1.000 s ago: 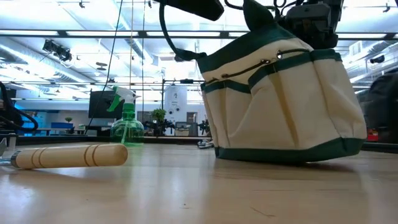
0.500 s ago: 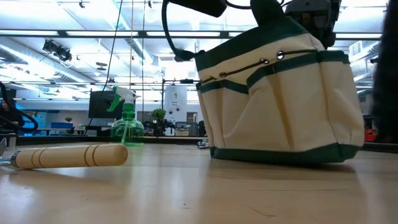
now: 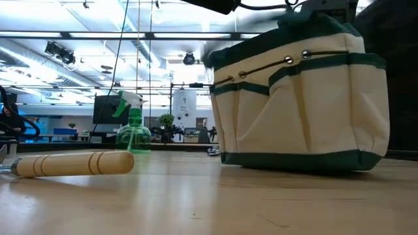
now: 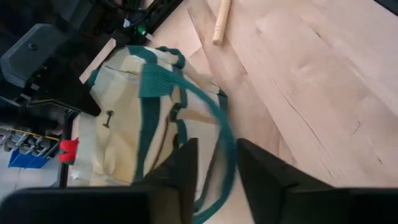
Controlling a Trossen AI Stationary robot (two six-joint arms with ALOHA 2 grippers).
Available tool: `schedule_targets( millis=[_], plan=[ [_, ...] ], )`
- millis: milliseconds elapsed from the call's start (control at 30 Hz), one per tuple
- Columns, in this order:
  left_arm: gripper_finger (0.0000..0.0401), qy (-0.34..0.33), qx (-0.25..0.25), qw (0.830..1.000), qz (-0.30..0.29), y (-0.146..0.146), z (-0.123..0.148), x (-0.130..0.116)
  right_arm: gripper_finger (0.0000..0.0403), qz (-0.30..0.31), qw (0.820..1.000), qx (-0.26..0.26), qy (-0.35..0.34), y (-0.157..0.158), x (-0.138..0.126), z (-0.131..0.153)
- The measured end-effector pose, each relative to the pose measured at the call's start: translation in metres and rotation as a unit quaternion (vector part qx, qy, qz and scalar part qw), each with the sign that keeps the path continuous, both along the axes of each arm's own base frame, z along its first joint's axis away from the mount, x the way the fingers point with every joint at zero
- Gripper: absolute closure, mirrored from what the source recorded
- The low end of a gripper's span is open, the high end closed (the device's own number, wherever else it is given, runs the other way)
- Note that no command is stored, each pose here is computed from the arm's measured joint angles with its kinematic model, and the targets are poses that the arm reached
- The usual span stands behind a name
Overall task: Pick & Place Garden tools in Gardening bag
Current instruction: Prepare the green gardening bag, then put the red gloves into the green gardening bag
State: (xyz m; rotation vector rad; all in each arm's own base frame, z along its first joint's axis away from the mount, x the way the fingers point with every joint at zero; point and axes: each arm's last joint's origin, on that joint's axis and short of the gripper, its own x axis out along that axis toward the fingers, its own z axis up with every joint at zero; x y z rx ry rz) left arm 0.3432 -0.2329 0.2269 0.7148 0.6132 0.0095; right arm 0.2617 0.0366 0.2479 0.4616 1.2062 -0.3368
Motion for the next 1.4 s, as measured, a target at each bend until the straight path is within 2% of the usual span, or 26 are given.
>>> schedule_targets(
  millis=[233,433,833,1267,1400],
  plan=[
    [0.0186,-0.018,0.026,0.999,0.031,0.0017,0.0012,-0.0003,0.0369,0.001,1.0,0.0,-0.001,0.0001,0.0001,0.0001],
    [0.0155,-0.026,0.064,0.997,0.04,0.0011,0.0023,-0.0018,0.0369,0.0,1.0,0.0,-0.001,0.0001,0.0001,0.0002],
    [0.0162,-0.029,0.068,0.996,0.045,0.0015,0.0025,-0.0019,0.0357,0.019,0.999,0.019,-0.017,0.0018,0.0032,0.0015],
    [0.0163,-0.029,0.067,0.996,0.044,0.0015,0.0024,-0.0019,0.0245,0.018,0.999,0.02,-0.019,0.0002,0.003,0.0024],
    [0.0163,-0.028,0.067,0.996,0.045,0.0016,0.0024,-0.0018,0.0221,0.02,0.998,0.055,-0.031,-0.0036,0.002,0.0073]
  ],
)
